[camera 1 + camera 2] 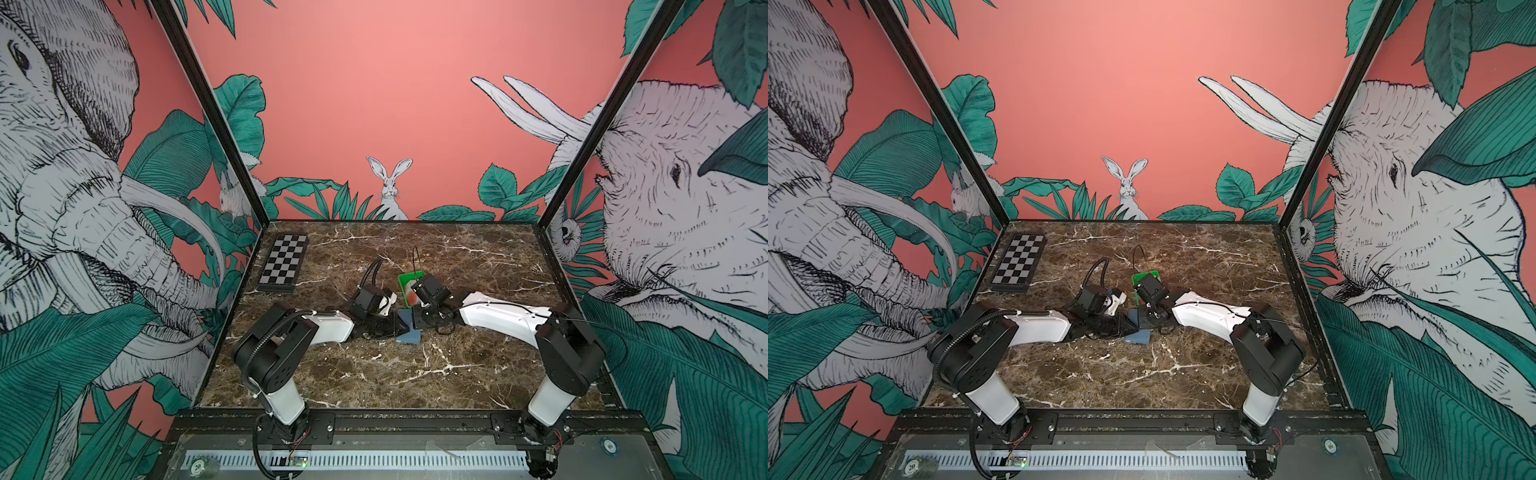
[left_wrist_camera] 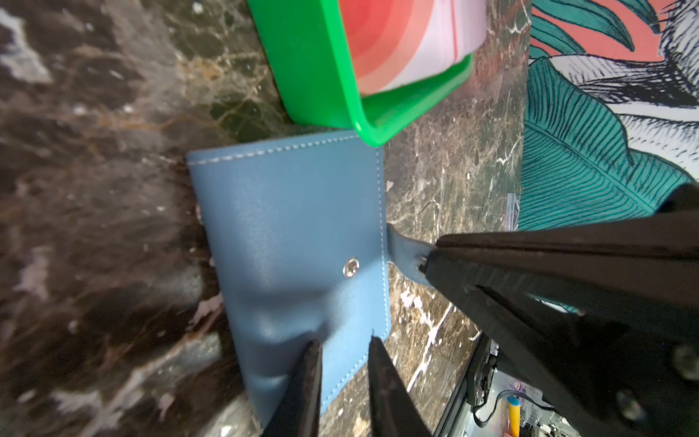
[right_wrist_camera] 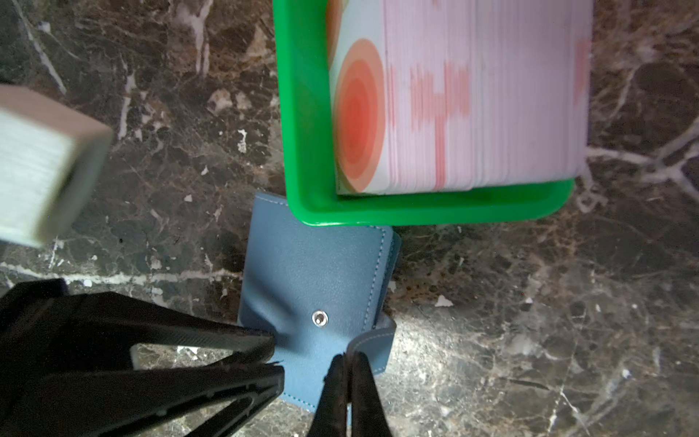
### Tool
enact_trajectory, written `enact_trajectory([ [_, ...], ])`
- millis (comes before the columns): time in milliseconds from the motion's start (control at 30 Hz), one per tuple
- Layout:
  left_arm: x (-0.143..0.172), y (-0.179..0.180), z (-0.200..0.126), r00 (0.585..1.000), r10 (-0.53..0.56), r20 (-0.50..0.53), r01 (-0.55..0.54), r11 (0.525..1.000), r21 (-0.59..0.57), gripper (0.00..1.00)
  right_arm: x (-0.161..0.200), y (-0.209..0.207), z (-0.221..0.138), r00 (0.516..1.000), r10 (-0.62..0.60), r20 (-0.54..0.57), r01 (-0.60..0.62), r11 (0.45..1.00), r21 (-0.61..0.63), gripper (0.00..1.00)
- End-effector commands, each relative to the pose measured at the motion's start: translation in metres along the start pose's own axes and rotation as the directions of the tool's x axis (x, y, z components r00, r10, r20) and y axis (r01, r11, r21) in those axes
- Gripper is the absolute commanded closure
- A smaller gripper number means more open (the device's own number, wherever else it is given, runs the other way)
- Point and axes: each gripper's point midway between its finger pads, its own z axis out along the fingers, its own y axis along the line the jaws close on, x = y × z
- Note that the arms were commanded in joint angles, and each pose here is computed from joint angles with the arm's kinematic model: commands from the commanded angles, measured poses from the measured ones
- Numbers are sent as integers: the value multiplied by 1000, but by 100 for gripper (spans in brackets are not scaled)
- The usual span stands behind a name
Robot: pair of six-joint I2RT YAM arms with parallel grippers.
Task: Insert credit cards into a card holder
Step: Close the button on the card holder.
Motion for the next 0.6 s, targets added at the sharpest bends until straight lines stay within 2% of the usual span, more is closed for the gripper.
enact_trajectory([
  [0,18,20,6,998,-39,-40,37,998,-57,76,-2,5,7,1000,3,-2,-3,1000,-2,100],
  [567,15,14,3,999,-16,-42,14,998,-56,76,-3,13,17,1000,0,-17,0,1000,-15,100],
])
